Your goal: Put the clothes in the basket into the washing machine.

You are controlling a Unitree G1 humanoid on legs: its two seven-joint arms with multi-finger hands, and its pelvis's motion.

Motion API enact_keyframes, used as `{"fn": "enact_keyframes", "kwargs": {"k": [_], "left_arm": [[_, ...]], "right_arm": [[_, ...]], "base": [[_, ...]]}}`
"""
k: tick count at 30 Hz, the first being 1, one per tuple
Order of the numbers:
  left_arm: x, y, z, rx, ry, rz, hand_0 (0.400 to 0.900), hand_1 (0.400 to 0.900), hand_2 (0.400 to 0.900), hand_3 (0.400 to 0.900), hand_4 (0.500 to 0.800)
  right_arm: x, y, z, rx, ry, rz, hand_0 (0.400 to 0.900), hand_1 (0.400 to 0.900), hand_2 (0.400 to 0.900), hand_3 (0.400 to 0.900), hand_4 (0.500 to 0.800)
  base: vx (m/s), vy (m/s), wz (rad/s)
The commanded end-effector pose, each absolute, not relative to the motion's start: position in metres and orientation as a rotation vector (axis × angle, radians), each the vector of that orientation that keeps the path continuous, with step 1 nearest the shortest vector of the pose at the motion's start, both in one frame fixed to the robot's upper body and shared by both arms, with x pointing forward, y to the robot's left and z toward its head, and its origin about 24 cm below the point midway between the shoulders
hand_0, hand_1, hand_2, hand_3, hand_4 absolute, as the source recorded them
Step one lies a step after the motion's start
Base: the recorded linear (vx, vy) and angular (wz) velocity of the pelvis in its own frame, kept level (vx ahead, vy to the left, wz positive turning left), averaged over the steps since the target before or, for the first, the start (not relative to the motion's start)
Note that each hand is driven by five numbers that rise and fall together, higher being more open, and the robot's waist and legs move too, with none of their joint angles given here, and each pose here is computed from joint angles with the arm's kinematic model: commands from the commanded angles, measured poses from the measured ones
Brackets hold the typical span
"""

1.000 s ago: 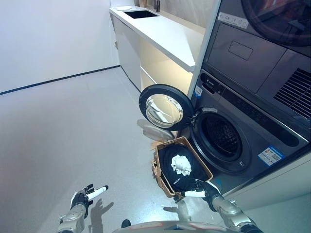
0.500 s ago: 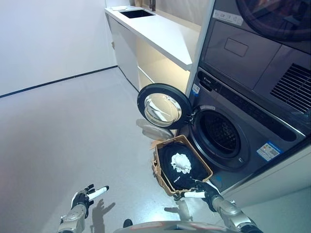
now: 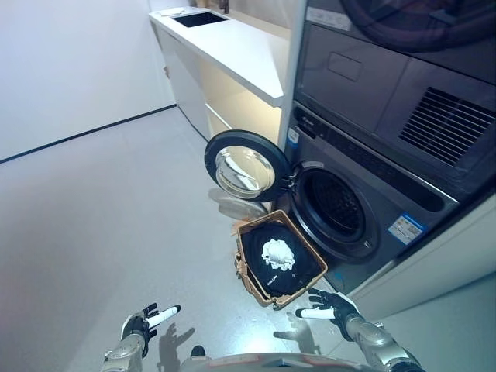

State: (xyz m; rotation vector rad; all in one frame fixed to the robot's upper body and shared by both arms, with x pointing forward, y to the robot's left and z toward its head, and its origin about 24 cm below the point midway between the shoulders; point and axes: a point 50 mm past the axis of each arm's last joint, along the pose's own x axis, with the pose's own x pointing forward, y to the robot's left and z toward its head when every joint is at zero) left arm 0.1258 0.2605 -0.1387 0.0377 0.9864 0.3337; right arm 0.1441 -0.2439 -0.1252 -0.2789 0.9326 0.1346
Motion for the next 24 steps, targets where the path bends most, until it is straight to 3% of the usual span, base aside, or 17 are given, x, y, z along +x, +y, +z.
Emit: {"fn": "enact_keyframes", "kwargs": {"k": [1, 13, 24], "left_arm": [[0.164, 0.28, -0.115, 0.08, 0.832, 0.364, 0.9, 0.9, 0.9, 0.9, 0.8], [0.142, 0.29, -0.121, 0.06, 0.871, 0.442, 0.9, 0.9, 0.9, 0.9, 0.8], [0.156, 0.29, -0.114, 0.097, 0.818, 0.426, 0.9, 0.9, 0.9, 0.9, 0.8]], "right_arm": [[0.181, -0.246, -0.099, -0.304, 0.745, 0.134, 0.9, 0.9, 0.9, 0.9, 0.8], [0.188, -0.233, -0.097, -0.33, 0.719, 0.211, 0.9, 0.9, 0.9, 0.9, 0.8], [0.193, -0.222, -0.094, -0.361, 0.695, 0.267, 0.9, 0.9, 0.9, 0.9, 0.8]], "base": [[0.093, -0.033, -0.15], [0.145, 0.01, -0.57], [0.154, 0.219, -0.23]]}}
